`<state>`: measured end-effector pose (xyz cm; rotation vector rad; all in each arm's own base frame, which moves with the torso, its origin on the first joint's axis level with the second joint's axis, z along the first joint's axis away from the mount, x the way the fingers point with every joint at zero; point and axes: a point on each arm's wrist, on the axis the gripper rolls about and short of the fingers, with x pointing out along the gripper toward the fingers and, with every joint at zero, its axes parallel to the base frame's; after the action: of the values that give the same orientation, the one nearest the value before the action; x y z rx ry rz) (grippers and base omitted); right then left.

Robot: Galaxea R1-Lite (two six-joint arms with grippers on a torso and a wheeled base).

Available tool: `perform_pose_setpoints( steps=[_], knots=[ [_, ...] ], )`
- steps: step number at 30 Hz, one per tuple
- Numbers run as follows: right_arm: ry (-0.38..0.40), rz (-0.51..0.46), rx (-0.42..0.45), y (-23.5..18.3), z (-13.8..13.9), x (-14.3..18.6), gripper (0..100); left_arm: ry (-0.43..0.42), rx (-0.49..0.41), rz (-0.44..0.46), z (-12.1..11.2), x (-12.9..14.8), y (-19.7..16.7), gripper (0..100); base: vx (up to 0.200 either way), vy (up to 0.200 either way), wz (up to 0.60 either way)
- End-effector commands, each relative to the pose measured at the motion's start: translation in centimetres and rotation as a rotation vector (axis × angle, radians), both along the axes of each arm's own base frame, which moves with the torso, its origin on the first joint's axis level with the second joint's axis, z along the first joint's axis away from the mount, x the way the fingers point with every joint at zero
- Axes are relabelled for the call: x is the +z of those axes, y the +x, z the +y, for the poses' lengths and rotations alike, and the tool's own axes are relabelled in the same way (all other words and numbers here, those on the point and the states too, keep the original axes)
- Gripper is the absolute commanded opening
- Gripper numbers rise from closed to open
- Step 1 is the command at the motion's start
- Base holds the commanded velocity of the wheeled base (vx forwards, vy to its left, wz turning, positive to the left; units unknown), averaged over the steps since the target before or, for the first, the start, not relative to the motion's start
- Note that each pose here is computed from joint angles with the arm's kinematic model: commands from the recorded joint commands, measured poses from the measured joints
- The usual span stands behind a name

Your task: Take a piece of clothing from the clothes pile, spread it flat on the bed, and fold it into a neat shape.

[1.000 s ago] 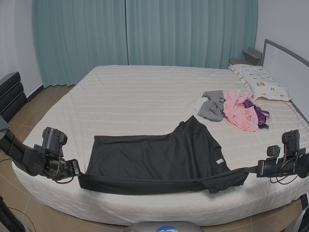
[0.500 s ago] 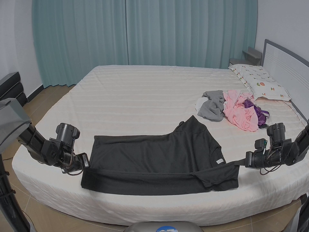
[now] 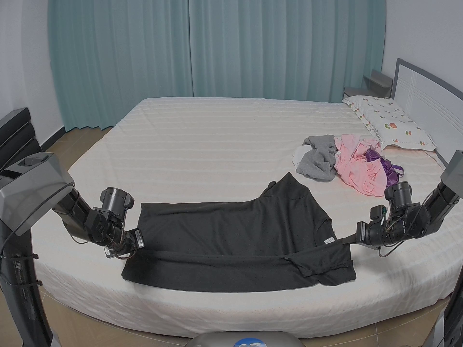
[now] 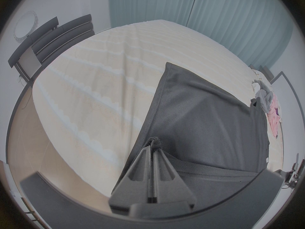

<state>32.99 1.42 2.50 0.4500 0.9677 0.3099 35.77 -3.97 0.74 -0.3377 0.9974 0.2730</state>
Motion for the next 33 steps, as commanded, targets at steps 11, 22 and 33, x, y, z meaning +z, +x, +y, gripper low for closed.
perform_pose_setpoints(
  steps=[11, 22, 33],
  knots=[
    [0.036, 0.067, -0.047, 2.6, 0.5, -3.2, 100, -0.018, 0.034, 0.011, -0.4, -2.2, 1.9, 100, 0.0, 0.0, 0.0],
    [0.147, 0.071, -0.093, -2.1, 3.2, 0.7, 100, -0.094, 0.117, -0.075, 0.6, 1.7, 1.1, 100, 0.0, 0.0, 0.0],
    [0.247, 0.104, -0.285, -5.5, 8.0, -1.6, 100, -0.285, 0.119, -0.05, 1.1, 4.8, -5.8, 100, 0.0, 0.0, 0.0]
  ],
)
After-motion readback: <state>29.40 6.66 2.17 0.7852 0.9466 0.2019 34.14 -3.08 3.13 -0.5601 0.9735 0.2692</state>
